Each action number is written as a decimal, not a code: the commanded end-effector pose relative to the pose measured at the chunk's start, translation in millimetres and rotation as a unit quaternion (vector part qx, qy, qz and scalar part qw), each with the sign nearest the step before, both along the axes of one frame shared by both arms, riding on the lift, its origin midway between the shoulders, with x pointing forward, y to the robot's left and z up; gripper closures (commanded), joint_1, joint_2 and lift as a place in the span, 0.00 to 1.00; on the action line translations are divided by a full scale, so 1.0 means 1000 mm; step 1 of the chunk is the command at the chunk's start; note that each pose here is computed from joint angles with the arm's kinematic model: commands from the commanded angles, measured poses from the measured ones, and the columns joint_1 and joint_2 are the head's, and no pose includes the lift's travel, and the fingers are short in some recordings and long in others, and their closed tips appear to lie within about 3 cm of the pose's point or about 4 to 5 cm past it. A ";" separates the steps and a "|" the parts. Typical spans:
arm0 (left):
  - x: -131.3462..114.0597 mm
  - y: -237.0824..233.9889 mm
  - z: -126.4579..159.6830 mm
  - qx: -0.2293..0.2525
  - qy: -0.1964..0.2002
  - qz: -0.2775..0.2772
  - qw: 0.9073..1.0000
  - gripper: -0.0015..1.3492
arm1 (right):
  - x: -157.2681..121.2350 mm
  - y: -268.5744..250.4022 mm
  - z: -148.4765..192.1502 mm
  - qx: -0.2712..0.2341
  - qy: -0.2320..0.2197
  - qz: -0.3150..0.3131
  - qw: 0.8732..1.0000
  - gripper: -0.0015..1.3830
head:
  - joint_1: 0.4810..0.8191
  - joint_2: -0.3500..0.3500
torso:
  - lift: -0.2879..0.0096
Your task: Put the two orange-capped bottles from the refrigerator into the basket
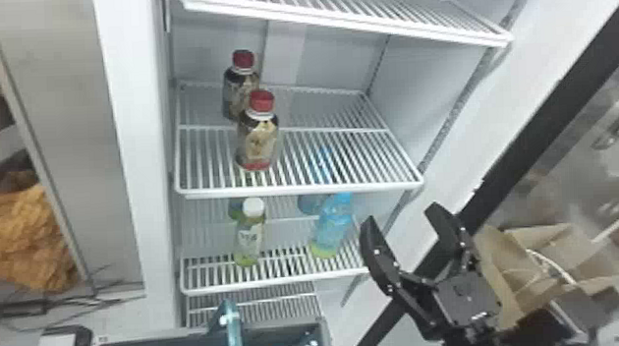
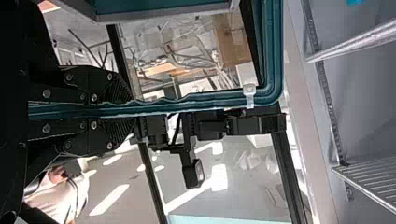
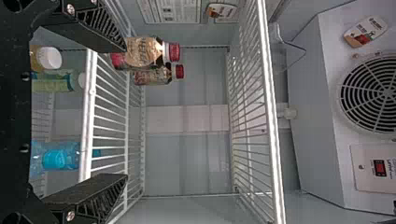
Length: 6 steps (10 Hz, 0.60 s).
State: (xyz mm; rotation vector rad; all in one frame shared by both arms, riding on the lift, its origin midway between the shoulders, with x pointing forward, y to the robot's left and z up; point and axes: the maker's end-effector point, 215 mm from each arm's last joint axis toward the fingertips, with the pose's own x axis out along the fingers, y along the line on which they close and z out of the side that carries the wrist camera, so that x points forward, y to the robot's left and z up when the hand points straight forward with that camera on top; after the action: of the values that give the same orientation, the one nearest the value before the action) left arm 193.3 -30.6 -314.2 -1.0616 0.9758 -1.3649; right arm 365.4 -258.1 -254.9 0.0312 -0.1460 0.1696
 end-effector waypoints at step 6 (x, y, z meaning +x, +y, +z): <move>0.001 0.000 0.001 -0.003 0.002 0.003 1.000 0.89 | -0.002 0.000 -0.001 0.007 0.000 -0.001 1.000 0.08 | 0.63 0.00 | 0.83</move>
State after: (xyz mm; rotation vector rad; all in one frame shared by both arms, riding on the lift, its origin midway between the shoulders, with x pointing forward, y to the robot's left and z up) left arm 194.8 -30.3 -313.2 -1.0716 0.9684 -1.3612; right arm 363.8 -257.8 -256.2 0.0458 -0.1466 0.1670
